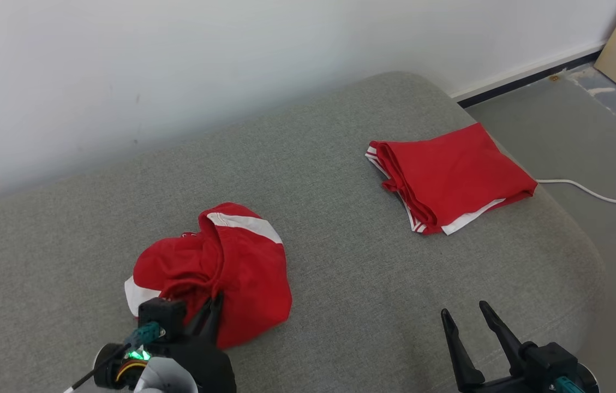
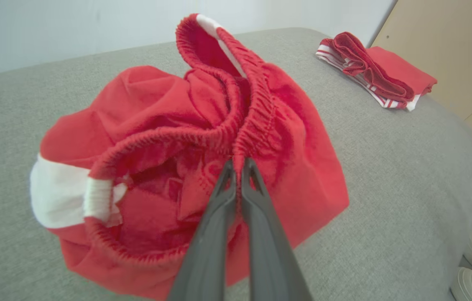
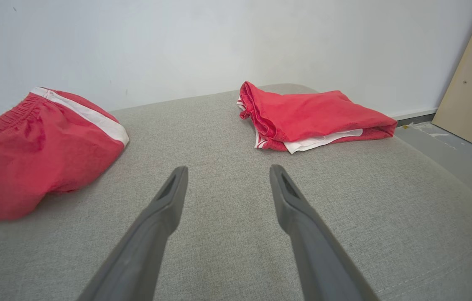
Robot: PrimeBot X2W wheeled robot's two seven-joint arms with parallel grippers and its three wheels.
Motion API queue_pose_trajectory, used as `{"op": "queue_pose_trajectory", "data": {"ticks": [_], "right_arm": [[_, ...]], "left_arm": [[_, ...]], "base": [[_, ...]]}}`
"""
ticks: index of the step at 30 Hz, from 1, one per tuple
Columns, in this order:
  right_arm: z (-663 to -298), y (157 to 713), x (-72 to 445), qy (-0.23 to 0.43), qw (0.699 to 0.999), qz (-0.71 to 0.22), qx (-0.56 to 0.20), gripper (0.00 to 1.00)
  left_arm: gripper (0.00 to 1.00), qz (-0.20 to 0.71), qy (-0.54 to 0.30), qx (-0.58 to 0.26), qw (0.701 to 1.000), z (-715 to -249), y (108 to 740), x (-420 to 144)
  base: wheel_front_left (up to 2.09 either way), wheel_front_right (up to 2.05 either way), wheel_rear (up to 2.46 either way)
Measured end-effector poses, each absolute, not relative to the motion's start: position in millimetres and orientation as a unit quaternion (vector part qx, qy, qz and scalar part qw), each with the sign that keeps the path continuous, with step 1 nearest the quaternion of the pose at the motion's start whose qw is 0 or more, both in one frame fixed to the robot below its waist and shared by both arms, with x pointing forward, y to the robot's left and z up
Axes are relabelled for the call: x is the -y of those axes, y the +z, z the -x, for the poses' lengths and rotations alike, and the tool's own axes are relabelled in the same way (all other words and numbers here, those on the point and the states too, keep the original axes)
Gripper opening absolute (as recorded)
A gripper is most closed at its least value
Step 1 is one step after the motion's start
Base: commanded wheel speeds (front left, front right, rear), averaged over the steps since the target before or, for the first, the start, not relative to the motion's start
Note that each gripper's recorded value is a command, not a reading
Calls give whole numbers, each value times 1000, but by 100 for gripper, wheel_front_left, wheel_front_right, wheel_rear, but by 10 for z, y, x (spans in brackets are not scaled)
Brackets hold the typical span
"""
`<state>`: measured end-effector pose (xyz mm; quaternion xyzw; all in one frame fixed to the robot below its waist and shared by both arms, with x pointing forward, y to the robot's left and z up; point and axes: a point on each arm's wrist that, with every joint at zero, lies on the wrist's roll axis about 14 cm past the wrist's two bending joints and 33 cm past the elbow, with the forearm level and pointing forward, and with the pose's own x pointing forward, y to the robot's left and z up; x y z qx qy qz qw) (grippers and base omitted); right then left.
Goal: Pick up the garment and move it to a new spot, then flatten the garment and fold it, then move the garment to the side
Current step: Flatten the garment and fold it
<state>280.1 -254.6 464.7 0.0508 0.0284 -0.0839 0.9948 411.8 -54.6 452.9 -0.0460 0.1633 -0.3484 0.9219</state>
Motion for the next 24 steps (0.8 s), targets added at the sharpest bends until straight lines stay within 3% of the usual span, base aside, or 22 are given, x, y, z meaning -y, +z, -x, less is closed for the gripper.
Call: {"op": "queue_pose_trajectory", "data": {"ticks": [10,19,24], "right_arm": [[-2866,4676,2492,-71,996,-51,-22,100],[-2865,4697,2457,-66,996,-51,-18,100],[-2877,4702,2462,-65,996,-50,-18,100]], "left_arm": [[0,79,-399,-2,913,-4320,5641,941],[0,112,-475,160,858,-4162,6884,1448],[0,156,-461,245,838,-4153,7435,1385]], "base": [[0,0,0],[0,0,0],[0,0,0]]}}
